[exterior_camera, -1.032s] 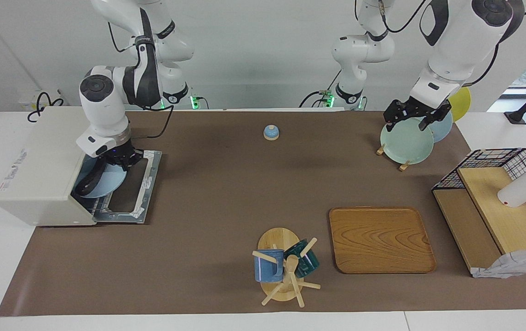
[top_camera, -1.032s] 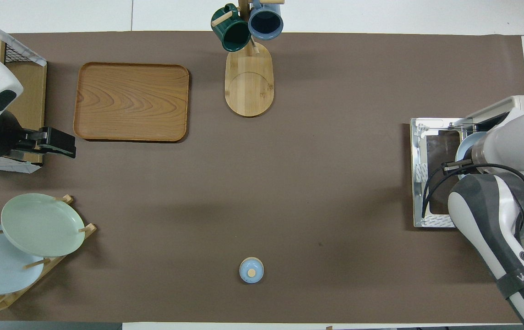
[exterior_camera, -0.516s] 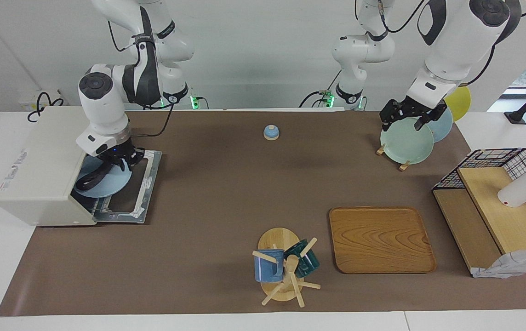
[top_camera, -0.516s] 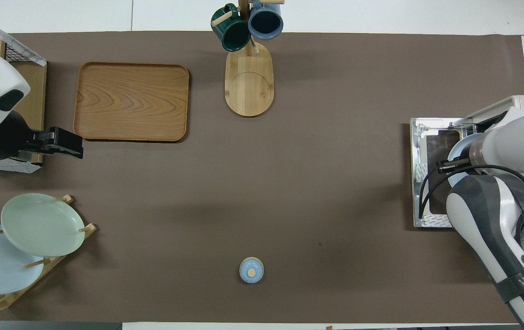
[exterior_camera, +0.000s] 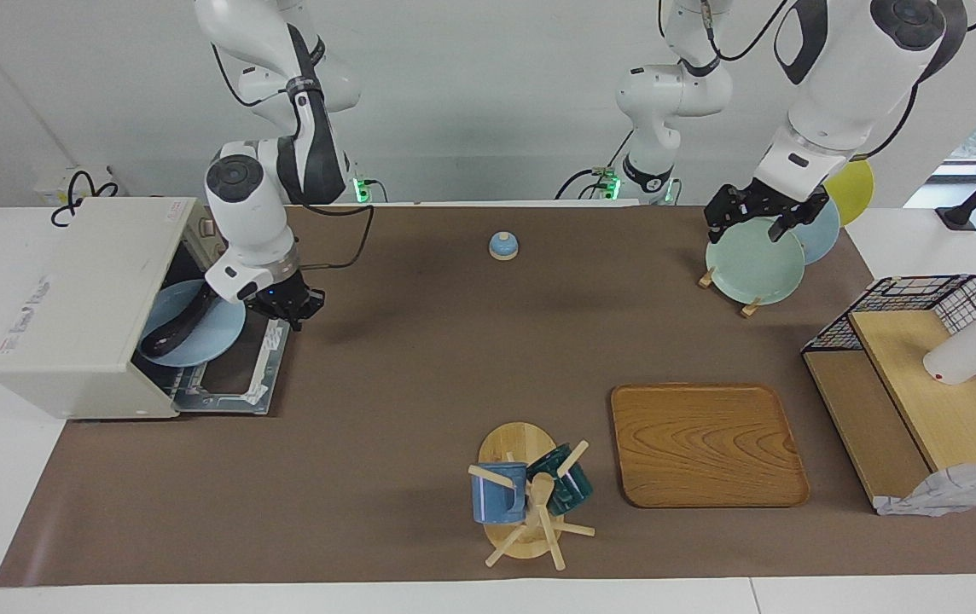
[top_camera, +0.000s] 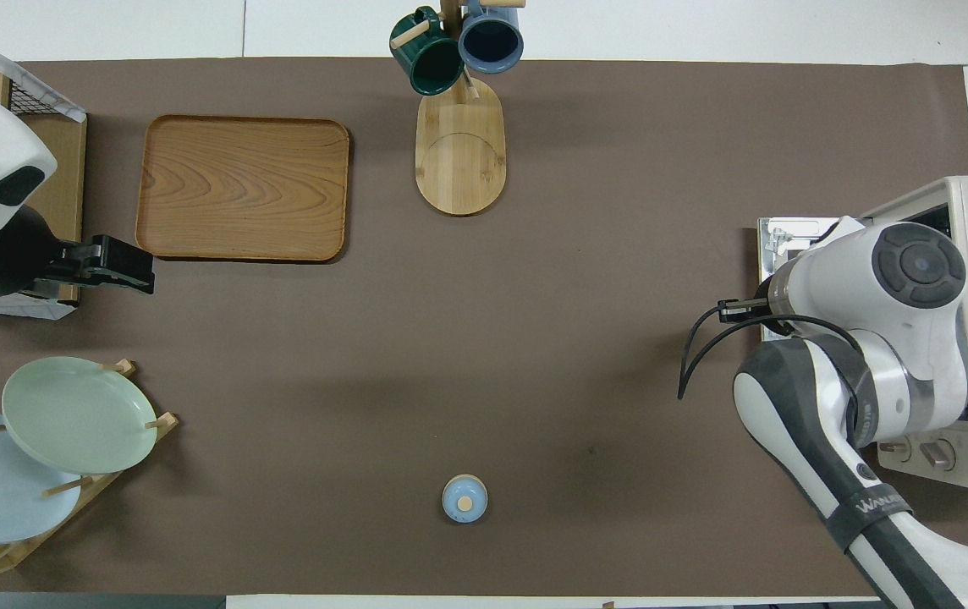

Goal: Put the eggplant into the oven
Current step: 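Release the eggplant inside the oven and withdraw the right gripper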

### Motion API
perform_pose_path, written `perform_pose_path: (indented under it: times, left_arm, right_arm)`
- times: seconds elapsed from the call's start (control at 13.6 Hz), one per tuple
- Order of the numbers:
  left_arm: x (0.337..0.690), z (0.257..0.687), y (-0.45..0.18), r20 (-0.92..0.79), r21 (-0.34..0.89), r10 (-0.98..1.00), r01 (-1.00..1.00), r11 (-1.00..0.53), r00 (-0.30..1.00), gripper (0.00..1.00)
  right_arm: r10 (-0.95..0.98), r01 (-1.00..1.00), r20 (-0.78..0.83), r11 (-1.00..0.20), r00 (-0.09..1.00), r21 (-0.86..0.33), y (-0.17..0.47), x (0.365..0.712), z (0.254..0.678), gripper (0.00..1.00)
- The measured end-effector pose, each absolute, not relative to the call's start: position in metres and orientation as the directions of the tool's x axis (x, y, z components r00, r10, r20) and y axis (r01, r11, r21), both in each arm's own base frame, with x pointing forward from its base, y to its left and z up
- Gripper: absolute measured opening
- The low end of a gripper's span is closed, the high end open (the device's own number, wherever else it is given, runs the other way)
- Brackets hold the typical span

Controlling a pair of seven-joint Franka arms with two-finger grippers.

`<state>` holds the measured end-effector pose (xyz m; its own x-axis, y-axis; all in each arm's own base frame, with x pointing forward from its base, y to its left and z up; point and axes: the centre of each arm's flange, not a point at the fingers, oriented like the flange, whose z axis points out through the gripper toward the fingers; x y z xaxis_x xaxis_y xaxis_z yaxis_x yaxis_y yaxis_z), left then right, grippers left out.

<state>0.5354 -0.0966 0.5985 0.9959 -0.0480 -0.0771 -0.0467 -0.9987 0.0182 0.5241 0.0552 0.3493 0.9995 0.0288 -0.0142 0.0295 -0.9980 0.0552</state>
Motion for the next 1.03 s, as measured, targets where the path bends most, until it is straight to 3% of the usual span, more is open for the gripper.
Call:
perform_pose_path:
  times: [0.52, 1.03]
  left_arm:
    - [0.536, 0.599, -0.093, -0.075, 0.018, -0.036, -0.035, -0.999, 0.997, 1.00]
    - [0.536, 0.600, -0.093, -0.075, 0.018, -0.036, -0.035, -0.999, 0.997, 1.00]
  right_arm:
    - [0.022, 0.026, -0.066, -0.998, 0.998, 0.062, 0.048, 0.525, 0.288, 0.01]
    - [0.151, 0.163, -0.074, -0.968, 0.986, 0.189, 0.044, 0.527, 0.290, 0.01]
